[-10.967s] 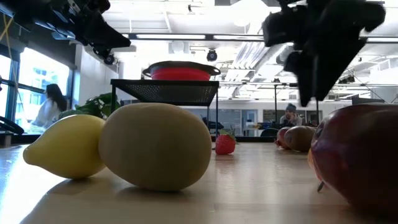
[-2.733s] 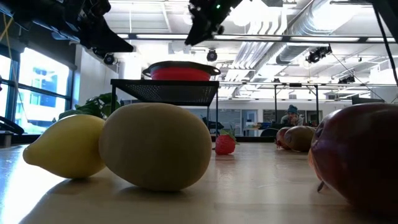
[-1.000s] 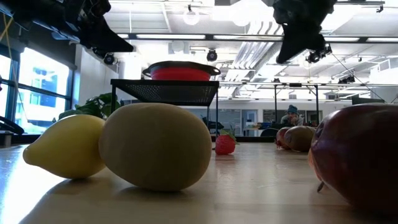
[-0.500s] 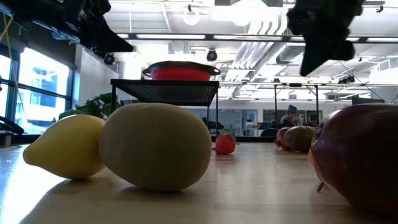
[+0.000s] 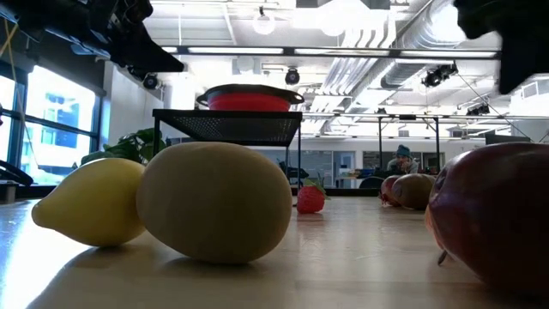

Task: Pick & Place Fruit
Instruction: Put the black knife on the shelf

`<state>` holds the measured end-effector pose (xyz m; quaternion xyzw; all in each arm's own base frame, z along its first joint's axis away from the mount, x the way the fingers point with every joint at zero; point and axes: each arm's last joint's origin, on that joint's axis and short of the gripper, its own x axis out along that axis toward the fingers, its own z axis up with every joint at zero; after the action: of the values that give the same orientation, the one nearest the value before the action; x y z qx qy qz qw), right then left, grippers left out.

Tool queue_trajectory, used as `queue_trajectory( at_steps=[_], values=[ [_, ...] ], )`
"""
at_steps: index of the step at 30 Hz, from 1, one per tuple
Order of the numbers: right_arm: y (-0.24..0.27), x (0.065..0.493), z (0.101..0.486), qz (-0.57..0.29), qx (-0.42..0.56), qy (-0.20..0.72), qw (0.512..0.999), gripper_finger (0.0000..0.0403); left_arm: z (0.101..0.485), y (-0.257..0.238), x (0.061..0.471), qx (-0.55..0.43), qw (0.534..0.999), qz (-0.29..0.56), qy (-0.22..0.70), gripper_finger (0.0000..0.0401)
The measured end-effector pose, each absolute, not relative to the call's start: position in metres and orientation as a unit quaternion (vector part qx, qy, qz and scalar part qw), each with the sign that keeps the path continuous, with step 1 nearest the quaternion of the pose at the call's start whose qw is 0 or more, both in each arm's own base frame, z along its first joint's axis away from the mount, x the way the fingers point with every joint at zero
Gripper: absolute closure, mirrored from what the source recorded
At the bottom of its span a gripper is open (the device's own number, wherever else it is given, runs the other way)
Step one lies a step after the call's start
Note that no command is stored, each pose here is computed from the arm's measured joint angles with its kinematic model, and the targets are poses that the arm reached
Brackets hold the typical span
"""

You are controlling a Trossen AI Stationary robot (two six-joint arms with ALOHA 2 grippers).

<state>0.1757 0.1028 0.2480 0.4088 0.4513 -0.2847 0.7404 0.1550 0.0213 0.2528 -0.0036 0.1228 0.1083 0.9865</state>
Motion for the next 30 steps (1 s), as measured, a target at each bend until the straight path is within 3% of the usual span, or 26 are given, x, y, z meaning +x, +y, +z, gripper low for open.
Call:
queue_trajectory(
  at_steps=[14, 24, 30],
  values=[
    [0.172, 0.152, 0.209, -0.303, 0.432, 0.620, 0.581, 0.0401, 0.253, 0.021, 0.155, -0.004, 0.987, 0.108, 0.123, 0.0401],
    [0.193, 0.147, 0.186, -0.303, 0.392, 0.669, 0.554, 0.0395, 0.253, 0.021, 0.155, -0.004, 0.987, 0.108, 0.123, 0.0401],
    [0.201, 0.152, 0.176, -0.291, 0.380, 0.653, 0.588, 0.0323, 0.253, 0.021, 0.155, -0.004, 0.987, 0.108, 0.123, 0.0401]
  ],
)
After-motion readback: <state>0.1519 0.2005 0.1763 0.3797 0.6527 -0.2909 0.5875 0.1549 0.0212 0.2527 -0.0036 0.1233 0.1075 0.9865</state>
